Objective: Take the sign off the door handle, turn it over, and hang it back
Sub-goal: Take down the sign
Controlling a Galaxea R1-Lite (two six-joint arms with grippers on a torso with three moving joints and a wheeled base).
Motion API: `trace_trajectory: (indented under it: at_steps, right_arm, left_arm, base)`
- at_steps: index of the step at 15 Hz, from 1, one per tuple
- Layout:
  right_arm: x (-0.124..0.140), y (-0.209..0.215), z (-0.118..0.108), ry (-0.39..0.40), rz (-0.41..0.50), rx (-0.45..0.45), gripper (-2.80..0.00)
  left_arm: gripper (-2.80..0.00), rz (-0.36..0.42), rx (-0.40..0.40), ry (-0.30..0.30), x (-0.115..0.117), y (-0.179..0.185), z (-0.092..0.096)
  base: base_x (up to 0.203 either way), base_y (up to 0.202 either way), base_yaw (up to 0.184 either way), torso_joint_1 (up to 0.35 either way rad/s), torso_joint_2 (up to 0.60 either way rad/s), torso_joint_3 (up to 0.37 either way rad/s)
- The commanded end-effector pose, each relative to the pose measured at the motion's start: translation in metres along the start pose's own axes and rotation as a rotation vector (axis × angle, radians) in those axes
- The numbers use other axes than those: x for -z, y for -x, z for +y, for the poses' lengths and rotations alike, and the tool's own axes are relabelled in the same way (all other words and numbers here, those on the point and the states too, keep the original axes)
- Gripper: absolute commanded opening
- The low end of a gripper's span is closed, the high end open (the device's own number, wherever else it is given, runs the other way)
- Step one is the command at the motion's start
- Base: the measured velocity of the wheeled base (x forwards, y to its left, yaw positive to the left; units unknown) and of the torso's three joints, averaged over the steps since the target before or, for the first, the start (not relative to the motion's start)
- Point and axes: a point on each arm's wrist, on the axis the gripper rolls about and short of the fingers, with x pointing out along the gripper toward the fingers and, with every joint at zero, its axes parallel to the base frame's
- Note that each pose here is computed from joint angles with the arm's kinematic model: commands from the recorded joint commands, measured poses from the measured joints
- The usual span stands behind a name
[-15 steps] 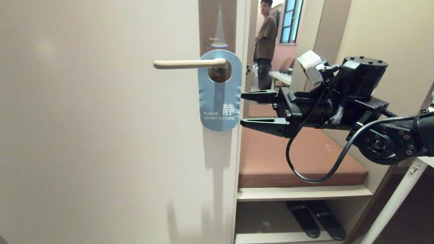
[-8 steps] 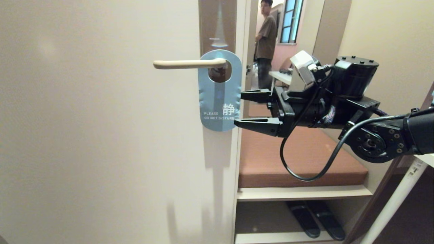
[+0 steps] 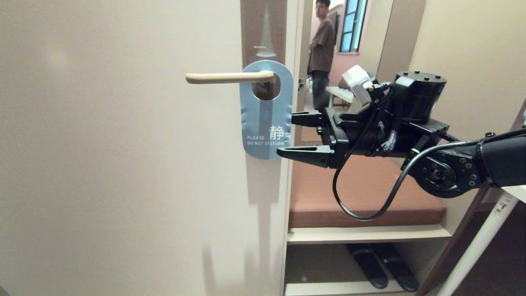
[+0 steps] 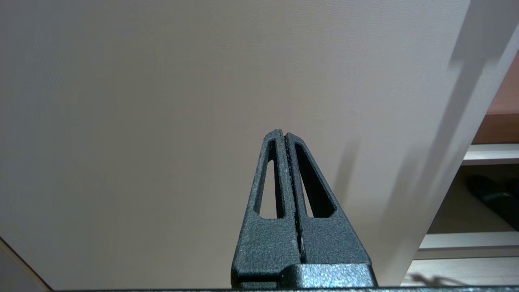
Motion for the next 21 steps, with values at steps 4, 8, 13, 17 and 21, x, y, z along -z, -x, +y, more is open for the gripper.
trace_trajectory:
  at_steps: [4, 8, 13, 17, 21]
  right_arm:
    - [0.001, -0.007, -0.008, 0.015, -0.010, -0.009, 0.00]
    - [0.004, -0.013, -0.011, 0.016, -0.011, -0.009, 0.00]
    - [0.003, -0.023, -0.010, 0.022, -0.018, -0.026, 0.00]
    - [0.004, -0.025, -0.009, 0.021, -0.019, -0.022, 0.00]
    - [0.004, -0.028, -0.010, 0.025, -0.021, -0.021, 0.00]
  left_arm:
    - [-2.80, 0.000, -0.001, 0.001, 0.000, 0.000, 0.000]
    - [-2.80, 0.000, -0.001, -0.001, 0.000, 0.000, 0.000]
    - [-2.80, 0.000, -0.001, -0.001, 0.000, 0.000, 0.000]
    - [-2.80, 0.000, -0.001, -0.001, 0.000, 0.000, 0.000]
    - [-2.80, 0.000, -0.001, 0.001, 0.000, 0.000, 0.000]
  base:
    - [0.000, 0.000, 0.000, 0.000, 0.00, 0.000]
    - [0.000, 0.000, 0.000, 0.000, 0.00, 0.000]
    - [0.000, 0.000, 0.000, 0.000, 0.00, 0.000]
    - [0.000, 0.000, 0.000, 0.000, 0.00, 0.000]
    - [0.000, 0.000, 0.000, 0.000, 0.00, 0.000]
